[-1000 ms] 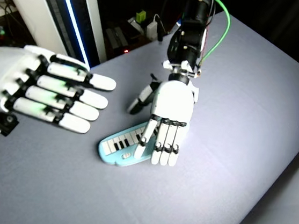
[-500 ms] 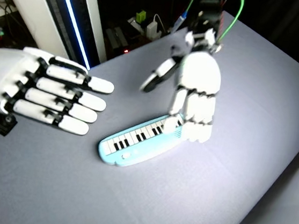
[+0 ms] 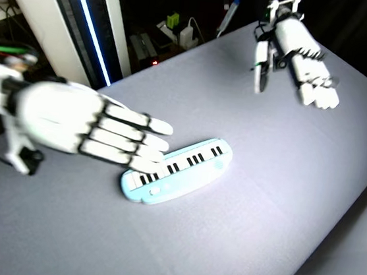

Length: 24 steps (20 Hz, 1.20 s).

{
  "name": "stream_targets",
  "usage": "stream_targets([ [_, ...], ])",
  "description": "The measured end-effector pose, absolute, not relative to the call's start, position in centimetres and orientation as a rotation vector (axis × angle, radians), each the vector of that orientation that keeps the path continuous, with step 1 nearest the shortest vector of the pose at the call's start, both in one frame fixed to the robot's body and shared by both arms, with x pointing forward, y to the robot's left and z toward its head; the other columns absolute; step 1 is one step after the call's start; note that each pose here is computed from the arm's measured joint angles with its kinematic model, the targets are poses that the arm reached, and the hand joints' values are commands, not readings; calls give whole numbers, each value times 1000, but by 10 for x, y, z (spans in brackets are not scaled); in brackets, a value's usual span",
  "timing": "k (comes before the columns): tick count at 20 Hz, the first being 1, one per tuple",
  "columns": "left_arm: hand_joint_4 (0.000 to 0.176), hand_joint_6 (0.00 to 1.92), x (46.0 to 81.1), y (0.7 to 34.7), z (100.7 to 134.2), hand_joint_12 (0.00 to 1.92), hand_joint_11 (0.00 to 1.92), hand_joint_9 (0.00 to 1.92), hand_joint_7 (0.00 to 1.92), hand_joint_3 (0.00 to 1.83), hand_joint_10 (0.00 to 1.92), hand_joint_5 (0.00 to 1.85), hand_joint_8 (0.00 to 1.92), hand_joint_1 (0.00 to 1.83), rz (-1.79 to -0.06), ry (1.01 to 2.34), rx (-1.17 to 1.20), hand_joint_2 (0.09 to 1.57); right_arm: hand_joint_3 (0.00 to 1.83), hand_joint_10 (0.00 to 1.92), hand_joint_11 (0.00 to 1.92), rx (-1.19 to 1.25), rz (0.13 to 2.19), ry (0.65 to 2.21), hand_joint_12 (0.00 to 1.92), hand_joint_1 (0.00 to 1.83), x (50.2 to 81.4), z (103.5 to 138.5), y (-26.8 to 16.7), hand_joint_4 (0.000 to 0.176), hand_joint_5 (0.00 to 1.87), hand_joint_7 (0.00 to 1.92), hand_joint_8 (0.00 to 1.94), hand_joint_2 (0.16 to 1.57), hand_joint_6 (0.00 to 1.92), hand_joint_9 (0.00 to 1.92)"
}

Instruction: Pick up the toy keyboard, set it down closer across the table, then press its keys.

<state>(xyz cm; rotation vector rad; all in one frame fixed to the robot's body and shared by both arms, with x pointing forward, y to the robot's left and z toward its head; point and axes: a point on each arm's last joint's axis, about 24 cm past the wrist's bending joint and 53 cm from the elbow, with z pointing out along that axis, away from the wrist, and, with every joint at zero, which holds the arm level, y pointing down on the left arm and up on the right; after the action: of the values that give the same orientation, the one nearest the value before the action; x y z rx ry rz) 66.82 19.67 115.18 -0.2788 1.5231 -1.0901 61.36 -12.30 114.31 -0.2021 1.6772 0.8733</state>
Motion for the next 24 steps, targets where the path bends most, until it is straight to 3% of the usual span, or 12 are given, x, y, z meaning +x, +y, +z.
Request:
stream_targets([
  [2,27,0,661,197,1156,0,0,0,0,20,0,0,0,891,-1109,1494,-284,1271,0,0,0,-251,813,1727,0,198,619,1127,-114,103,140,0,0,1308,30,0],
  [5,50,0,651,193,1159,0,0,0,0,20,0,0,0,856,-1134,1475,-270,1292,8,0,0,-310,735,1782,0,67,625,1104,-105,87,133,0,0,1329,19,0],
  [6,80,0,652,196,1160,0,0,0,0,19,0,0,0,812,-1132,1466,-275,1295,3,0,0,-316,733,1803,0,72,623,1099,-103,4,379,0,0,1344,50,0],
  [7,90,0,653,198,1161,0,0,0,0,17,0,0,0,804,-1127,1461,-286,1294,1,0,0,-323,731,1819,0,102,622,1095,-102,0,540,0,0,1348,46,0],
  [10,83,0,652,202,1167,0,0,0,0,14,0,0,0,790,-1126,1440,-283,1298,0,0,0,-311,739,1776,0,49,625,1106,-103,0,648,95,2,1354,10,0],
  [11,91,0,651,201,1168,0,0,0,0,12,0,0,0,761,-1129,1438,-278,1298,2,0,0,-306,740,1777,0,10,624,1108,-104,6,125,17,0,1355,0,0],
  [12,91,0,651,201,1167,0,0,0,0,12,0,0,0,761,-1128,1440,-279,1298,2,0,0,-305,737,1778,0,10,623,1109,-105,6,125,17,0,1355,0,0],
  [13,93,0,651,202,1166,0,0,0,0,10,0,0,0,743,-1126,1442,-279,1300,2,0,0,-298,729,1774,0,25,623,1113,-111,35,4,0,0,1358,0,0],
  [14,93,0,651,201,1165,0,0,0,0,10,0,0,0,743,-1127,1445,-282,1300,2,0,0,-291,724,1766,0,25,624,1116,-114,35,4,0,0,1358,0,0],
  [15,109,0,650,200,1165,0,0,0,0,5,0,0,0,749,-1128,1446,-278,1297,1,0,0,-273,718,1742,0,106,626,1125,-120,0,0,0,0,1363,0,0],
  [20,114,0,650,203,1164,0,0,0,0,5,0,0,0,762,-1125,1446,-289,1303,2,0,0,-270,716,1751,0,147,622,1121,-123,0,0,0,0,1371,0,0],
  [24,90,0,647,208,1165,0,0,0,0,3,0,0,0,727,-1125,1426,-306,1300,0,0,0,-262,703,1808,0,67,623,1104,-125,0,521,12,0,1365,56,0],
])
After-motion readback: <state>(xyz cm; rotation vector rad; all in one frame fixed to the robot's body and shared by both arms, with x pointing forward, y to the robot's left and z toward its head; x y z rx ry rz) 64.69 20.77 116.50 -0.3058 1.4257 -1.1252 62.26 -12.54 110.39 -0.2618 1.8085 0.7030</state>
